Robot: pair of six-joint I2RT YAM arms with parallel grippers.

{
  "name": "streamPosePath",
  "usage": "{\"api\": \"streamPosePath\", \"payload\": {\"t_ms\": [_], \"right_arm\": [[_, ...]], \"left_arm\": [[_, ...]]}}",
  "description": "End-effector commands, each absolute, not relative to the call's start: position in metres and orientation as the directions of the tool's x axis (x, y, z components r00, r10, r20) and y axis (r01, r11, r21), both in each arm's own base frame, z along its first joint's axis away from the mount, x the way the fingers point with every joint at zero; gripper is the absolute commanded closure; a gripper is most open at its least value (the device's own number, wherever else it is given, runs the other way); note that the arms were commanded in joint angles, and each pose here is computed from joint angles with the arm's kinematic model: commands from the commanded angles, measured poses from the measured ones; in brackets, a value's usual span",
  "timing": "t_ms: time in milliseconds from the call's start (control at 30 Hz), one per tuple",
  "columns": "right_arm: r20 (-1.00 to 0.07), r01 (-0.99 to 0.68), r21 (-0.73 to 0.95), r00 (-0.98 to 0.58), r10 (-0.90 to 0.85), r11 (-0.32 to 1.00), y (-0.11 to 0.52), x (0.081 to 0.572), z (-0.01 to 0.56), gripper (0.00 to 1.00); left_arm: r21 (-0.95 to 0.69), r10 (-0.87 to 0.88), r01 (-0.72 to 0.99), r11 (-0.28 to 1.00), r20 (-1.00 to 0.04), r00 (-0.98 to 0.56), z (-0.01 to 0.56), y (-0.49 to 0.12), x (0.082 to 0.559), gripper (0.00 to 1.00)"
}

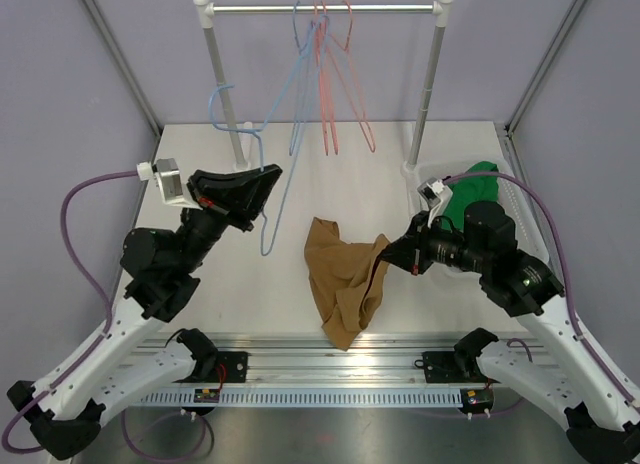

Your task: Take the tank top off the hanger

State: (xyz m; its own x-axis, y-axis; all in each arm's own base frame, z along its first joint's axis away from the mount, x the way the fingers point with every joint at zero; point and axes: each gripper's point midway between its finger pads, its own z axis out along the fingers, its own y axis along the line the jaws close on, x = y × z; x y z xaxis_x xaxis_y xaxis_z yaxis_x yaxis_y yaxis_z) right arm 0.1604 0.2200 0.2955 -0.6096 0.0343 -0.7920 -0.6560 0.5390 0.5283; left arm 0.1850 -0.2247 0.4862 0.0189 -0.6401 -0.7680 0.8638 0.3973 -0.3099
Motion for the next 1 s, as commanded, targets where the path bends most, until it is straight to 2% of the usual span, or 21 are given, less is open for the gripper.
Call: {"api": "streamPosePath", "payload": {"t_ms": [0,100,167,267,300,367,400,467,500,533,733,933,967], "right_arm": [[-0.777,-0.649,0.541,-0.629,0.022,0.535,0.221,0.159,0.294,1.00],[-0.732,-0.602,0.564,-0.681,0.006,0.565,0.229,0.171,0.270,1.00],[-0.711,-0.566,0.555,-0.703,-0.006,0.610,0.236,0.181,0.251,1.00],[-0.700,-0.566,0.505,-0.710,-0.075,0.652,0.257,0.178,0.228,0.98],[-0.704,-0.552,0.474,-0.706,-0.082,0.686,0.260,0.181,0.221,0.91],[-0.679,-0.546,0.446,-0.723,-0.129,0.709,0.275,0.181,0.199,0.67],[-0.667,-0.499,0.432,-0.738,-0.106,0.752,0.274,0.189,0.188,0.58],[-0.632,-0.454,0.405,-0.766,-0.116,0.794,0.276,0.197,0.164,0.32],[-0.628,-0.432,0.383,-0.770,-0.113,0.816,0.273,0.201,0.158,0.16],[-0.625,-0.404,0.365,-0.774,-0.101,0.839,0.270,0.203,0.152,0.01],[-0.716,-0.373,0.347,-0.698,-0.014,0.861,0.244,0.208,0.186,0.00],[-0.744,-0.398,0.371,-0.668,0.012,0.839,0.232,0.196,0.202,0.00],[-0.742,-0.395,0.369,-0.670,0.011,0.842,0.229,0.194,0.201,0.00]], "left_arm": [[-0.361,-0.569,0.668,0.650,-0.814,0.114,0.485,-0.182,0.215,1.00],[-0.426,-0.531,0.516,0.743,-0.844,0.068,0.461,-0.154,0.222,1.00],[-0.461,-0.500,0.353,0.814,-0.866,0.021,0.436,-0.129,0.230,1.00],[-0.396,-0.391,0.224,0.890,-0.918,-0.072,0.403,-0.122,0.245,1.00],[-0.374,-0.361,0.226,0.899,-0.927,-0.101,0.402,-0.124,0.245,1.00],[-0.352,-0.327,0.203,0.914,-0.933,-0.149,0.391,-0.127,0.257,1.00],[-0.352,-0.323,0.203,0.914,-0.932,-0.163,0.390,-0.129,0.260,1.00],[-0.361,-0.325,0.217,0.907,-0.927,-0.186,0.393,-0.129,0.266,1.00],[-0.361,-0.317,0.216,0.907,-0.924,-0.214,0.387,-0.133,0.275,1.00],[-0.370,-0.311,0.276,0.887,-0.921,-0.235,0.394,-0.142,0.274,1.00],[-0.365,-0.268,0.328,0.871,-0.914,-0.304,0.402,-0.155,0.310,1.00],[-0.392,-0.298,0.368,0.843,-0.911,-0.287,0.440,-0.167,0.348,1.00],[-0.398,-0.293,0.358,0.845,-0.904,-0.312,0.432,-0.173,0.364,1.00]]}}
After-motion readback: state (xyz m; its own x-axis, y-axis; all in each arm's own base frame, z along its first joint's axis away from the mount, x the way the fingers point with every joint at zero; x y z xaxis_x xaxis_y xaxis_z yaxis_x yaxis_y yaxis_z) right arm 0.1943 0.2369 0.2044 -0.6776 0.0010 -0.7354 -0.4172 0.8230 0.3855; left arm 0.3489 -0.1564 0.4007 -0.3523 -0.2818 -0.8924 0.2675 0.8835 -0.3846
